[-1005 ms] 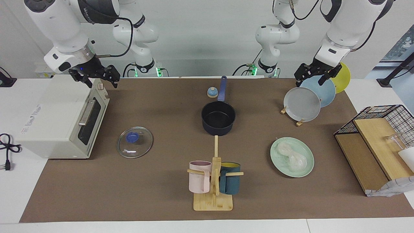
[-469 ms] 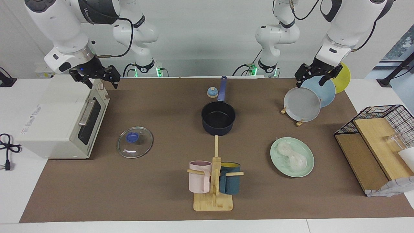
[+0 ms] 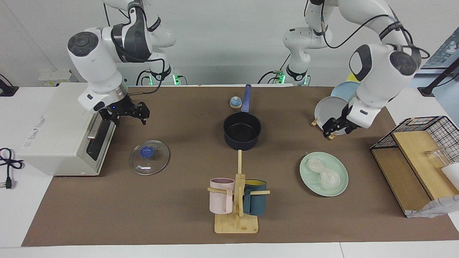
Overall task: Transfer vermicelli from plate to pot
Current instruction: 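Grasp the vermicelli with the left gripper while the right gripper grasps the lid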
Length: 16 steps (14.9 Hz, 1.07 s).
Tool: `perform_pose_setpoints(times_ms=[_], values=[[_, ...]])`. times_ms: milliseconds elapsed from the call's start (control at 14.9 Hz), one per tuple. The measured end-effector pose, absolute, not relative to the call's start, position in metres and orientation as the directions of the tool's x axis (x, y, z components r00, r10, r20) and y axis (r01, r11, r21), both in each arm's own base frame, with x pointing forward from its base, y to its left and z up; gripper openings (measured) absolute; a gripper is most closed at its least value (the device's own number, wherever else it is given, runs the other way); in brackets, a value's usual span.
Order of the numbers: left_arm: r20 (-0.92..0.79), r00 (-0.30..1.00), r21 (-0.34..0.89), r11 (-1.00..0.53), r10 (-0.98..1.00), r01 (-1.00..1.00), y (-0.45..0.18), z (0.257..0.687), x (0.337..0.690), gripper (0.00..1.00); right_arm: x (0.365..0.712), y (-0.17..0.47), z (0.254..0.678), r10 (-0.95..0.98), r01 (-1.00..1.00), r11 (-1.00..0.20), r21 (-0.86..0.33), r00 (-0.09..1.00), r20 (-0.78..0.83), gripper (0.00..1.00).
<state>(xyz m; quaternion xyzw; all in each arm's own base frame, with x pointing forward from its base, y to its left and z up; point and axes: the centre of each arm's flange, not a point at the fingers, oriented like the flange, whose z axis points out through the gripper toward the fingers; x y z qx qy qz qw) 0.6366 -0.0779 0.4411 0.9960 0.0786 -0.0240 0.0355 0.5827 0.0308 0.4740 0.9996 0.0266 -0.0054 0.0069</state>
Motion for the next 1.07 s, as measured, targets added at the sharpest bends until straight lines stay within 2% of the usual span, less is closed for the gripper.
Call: perform_pose_setpoints(times_ms=[201,335,670,1072], values=[[-0.061,0.962,0.066,-0.960,0.267,0.271,-0.078,0.379,0.660,1.00,0.588,0.032,0.417,0.066,0.066,-0.998,0.012,0.997,0.032,1.00],[-0.063,0.948,0.065,-0.947,0.311,0.315,-0.079,0.359,0.667,1.00,0.585,0.032,0.390,0.089,0.088,-0.996,0.012,0.994,0.056,1.00],[-0.032,0.922,0.072,-0.919,0.386,0.387,-0.078,0.347,0.672,1.00,0.578,0.032,0.344,0.156,0.155,-0.988,0.015,0.986,0.063,1.00],[-0.015,0.916,0.081,-0.912,0.401,0.401,-0.078,0.328,0.675,1.00,0.579,0.026,0.320,0.216,0.216,-0.976,0.013,0.976,0.029,1.00]])
